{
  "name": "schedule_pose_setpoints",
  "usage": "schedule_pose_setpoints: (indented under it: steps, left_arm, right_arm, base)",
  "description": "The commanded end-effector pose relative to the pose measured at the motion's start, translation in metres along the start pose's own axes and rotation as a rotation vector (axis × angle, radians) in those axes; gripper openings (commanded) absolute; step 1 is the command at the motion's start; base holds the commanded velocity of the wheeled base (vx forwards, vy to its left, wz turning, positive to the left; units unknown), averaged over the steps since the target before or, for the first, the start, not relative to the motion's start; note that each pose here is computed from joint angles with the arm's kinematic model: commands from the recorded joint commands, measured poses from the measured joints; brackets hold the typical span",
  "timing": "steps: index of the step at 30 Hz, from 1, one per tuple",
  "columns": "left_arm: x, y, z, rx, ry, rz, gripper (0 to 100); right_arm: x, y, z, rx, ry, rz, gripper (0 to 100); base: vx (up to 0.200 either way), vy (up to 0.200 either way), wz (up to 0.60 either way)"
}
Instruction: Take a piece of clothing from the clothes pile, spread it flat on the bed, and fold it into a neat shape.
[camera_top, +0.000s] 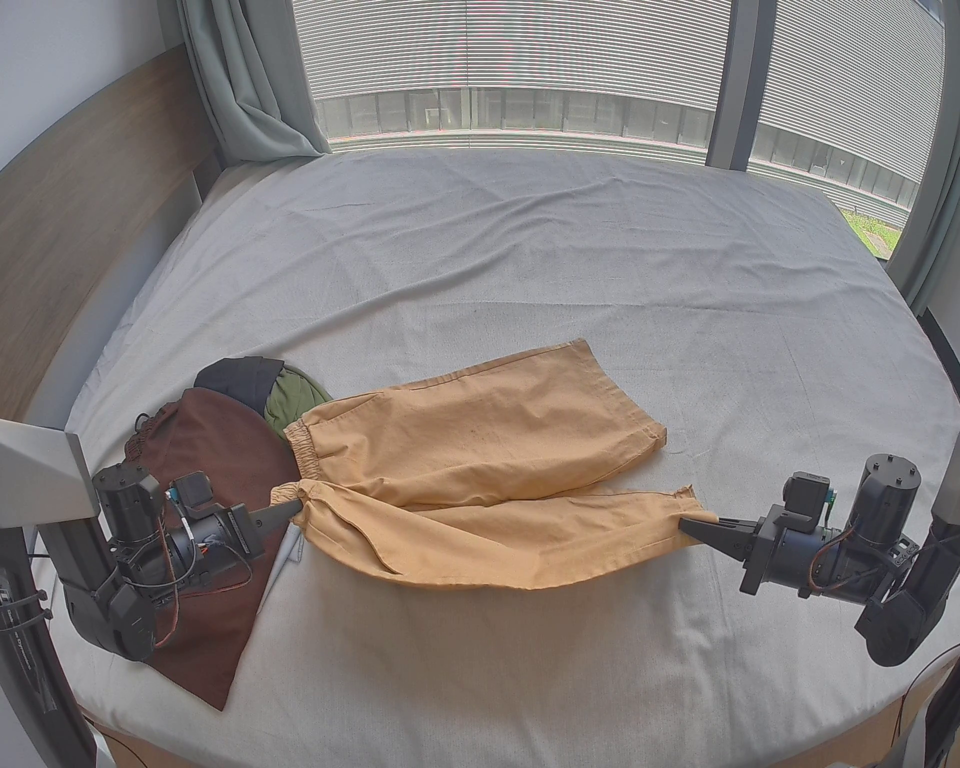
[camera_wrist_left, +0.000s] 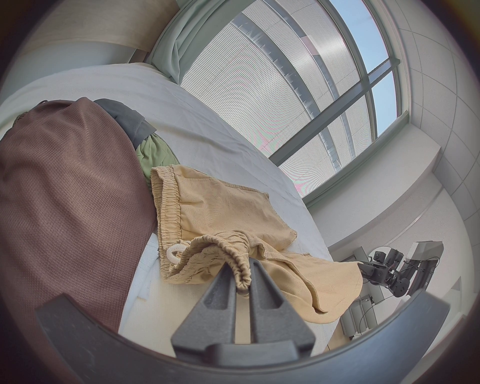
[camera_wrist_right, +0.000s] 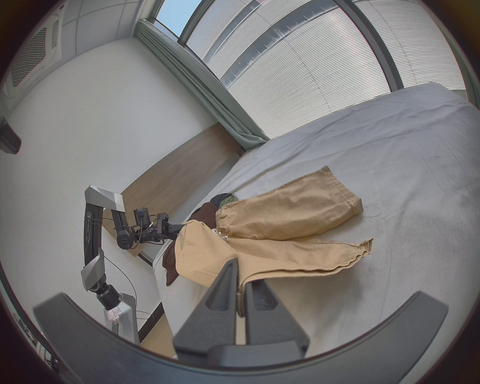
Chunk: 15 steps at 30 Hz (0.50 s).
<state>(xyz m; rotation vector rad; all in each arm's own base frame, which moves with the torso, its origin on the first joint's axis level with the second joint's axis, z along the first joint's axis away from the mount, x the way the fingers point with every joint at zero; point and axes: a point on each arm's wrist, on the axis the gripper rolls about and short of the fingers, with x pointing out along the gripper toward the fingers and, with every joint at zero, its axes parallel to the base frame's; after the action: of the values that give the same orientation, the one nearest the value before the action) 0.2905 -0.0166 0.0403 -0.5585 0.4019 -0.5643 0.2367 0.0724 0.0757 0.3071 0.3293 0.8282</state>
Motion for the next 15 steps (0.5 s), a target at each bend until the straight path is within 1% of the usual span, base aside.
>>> schedule_pose_setpoints:
  steps: [1, 15]
  left_arm:
    - [0.0020, -0.0003, 0.0008, -0.001, -0.004, -0.002, 0]
    - [0.0033, 0.0012, 0.0039, 0.001, -0.019, 0.003, 0]
  right_arm:
    - [-0.0039, 0.0063, 0.0098, -0.030, -0.039, 0.014, 0]
    - [-0.0062, 0.0148, 0.0180, -0.055, -0.069, 0.037, 0]
  base:
    - [0.000, 0.000, 0.00]
    - [0.000, 0.000, 0.00]
